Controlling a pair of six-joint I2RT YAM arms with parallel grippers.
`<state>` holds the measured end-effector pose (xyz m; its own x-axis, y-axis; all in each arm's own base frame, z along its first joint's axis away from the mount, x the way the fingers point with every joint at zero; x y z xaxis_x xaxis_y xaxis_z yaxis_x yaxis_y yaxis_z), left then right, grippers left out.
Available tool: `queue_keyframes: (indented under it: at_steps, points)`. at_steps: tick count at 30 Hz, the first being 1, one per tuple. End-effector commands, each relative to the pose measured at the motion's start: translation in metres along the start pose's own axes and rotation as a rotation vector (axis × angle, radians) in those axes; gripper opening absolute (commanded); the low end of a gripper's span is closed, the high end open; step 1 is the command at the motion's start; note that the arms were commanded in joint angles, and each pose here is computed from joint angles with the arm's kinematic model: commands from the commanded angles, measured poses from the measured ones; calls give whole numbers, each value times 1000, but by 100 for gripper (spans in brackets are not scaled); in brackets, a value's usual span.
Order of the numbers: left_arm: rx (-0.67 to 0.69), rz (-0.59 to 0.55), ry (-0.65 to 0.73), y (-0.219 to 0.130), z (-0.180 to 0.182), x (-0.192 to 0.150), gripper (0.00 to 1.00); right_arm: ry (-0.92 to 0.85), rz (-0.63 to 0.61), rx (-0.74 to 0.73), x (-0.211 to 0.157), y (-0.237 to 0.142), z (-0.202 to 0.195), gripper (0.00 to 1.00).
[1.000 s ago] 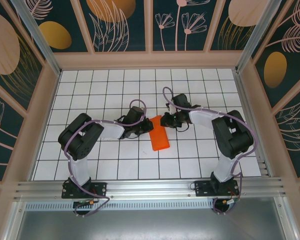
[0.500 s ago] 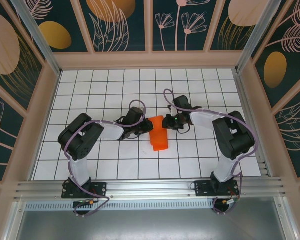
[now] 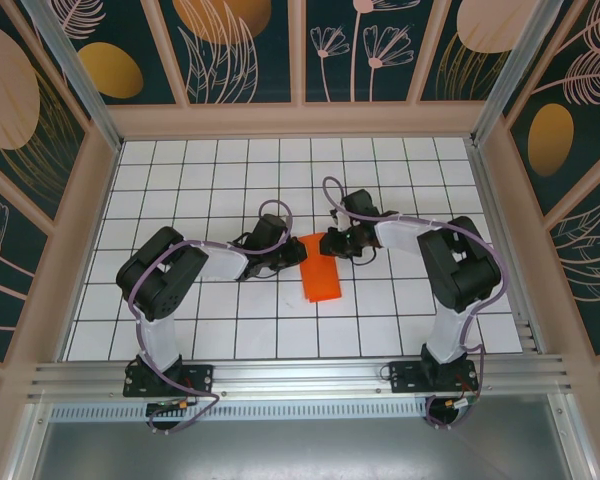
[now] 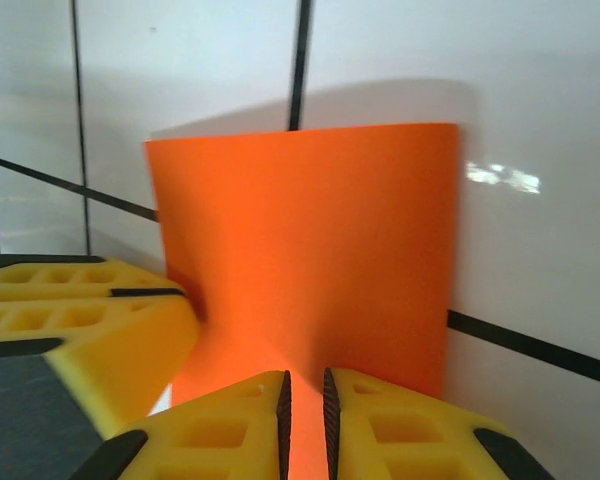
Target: Fold a paper plane with a square sheet of paper (pick it up from the middle)
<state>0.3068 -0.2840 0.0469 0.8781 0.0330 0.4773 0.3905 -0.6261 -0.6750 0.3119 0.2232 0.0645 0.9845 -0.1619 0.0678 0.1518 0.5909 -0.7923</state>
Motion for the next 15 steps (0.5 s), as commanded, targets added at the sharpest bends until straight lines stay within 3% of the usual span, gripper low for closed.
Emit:
queue_keyframes:
  at_steps: [1, 10, 15]
  points:
    - [246, 233, -36, 11, 62, -67, 12, 32, 7, 0, -1, 2, -17, 20]
    - [191, 200, -12, 12, 45, -47, 13, -28, -54, 82, 6, -32, 21, 26]
    - [168, 184, -3, 12, 36, -39, 13, -31, -155, -31, 8, -49, 11, 37]
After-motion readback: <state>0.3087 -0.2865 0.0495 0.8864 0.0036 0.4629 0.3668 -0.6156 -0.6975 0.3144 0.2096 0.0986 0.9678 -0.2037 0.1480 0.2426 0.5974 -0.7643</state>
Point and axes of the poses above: each hand's point on the last joint's axis, 136 mm out from that joint toward the fingers, its own y axis out along the fingers, its own z axis along the line the jaws close on, x = y × z, the point moved 5 cm from there along -y, back along the fingers, and after that the axes turned 15 degrees about y, right-handed, at the moved point
